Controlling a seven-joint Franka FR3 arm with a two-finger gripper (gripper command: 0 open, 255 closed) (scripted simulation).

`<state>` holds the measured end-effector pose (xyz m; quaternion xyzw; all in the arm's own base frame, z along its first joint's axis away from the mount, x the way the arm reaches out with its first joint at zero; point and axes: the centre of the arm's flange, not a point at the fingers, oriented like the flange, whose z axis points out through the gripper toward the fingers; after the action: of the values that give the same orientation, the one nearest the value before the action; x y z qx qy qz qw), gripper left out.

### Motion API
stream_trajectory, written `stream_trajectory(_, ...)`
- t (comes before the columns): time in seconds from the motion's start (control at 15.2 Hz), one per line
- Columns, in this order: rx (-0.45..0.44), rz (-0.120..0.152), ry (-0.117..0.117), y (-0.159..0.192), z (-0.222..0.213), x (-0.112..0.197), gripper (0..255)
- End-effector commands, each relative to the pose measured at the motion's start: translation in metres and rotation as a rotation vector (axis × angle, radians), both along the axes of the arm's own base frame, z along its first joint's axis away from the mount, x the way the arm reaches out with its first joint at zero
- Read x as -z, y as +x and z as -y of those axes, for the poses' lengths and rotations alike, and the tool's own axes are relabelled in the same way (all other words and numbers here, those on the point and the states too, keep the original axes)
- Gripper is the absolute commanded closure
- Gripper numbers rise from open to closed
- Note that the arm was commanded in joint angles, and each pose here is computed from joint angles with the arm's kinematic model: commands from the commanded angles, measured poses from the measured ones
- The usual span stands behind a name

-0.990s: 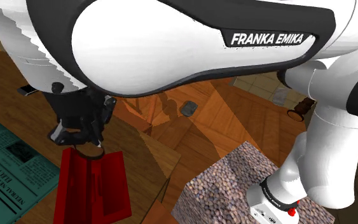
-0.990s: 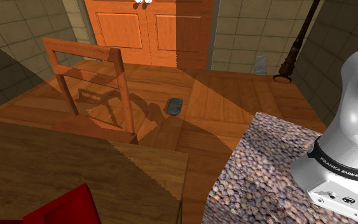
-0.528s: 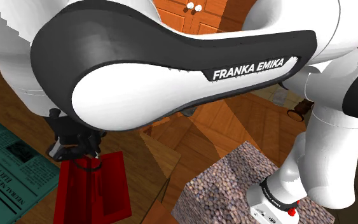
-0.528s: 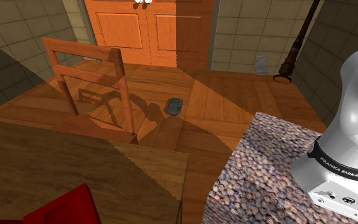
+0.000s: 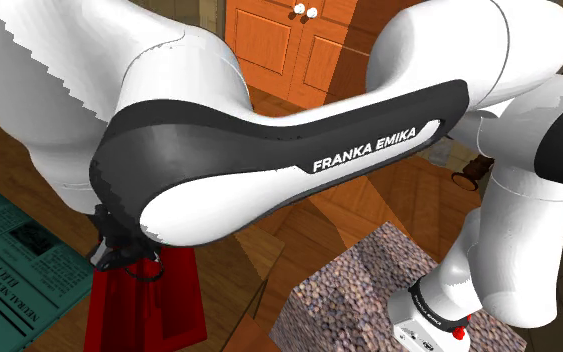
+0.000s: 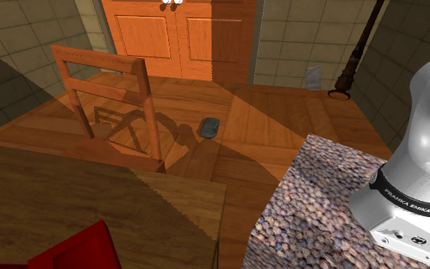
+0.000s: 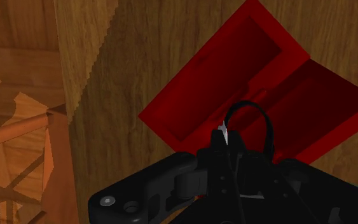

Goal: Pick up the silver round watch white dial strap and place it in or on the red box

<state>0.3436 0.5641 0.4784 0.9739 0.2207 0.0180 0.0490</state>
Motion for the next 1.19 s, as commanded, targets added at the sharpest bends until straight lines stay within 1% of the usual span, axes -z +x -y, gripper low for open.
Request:
stream_trajectory(0.0, 0.000, 0.000, 0.000, -0.001, 0.000, 0.011, 255)
stream_trajectory(0.13, 0.000, 0.000, 0.000, -0.001, 0.000, 0.024, 255)
stream_trajectory(0.66, 0.000, 0.000, 0.000, -0.001, 0.000, 0.024, 255)
stream_trajectory(0.73, 0.000, 0.000, 0.000, -0.001, 0.000, 0.024, 0)
stream_trajectory(1.06, 0.000, 0.000, 0.000, -0.001, 0.000, 0.024, 0)
stream_trajectory(1.12, 0.000, 0.000, 0.000, -0.002, -0.001, 0.011, 0)
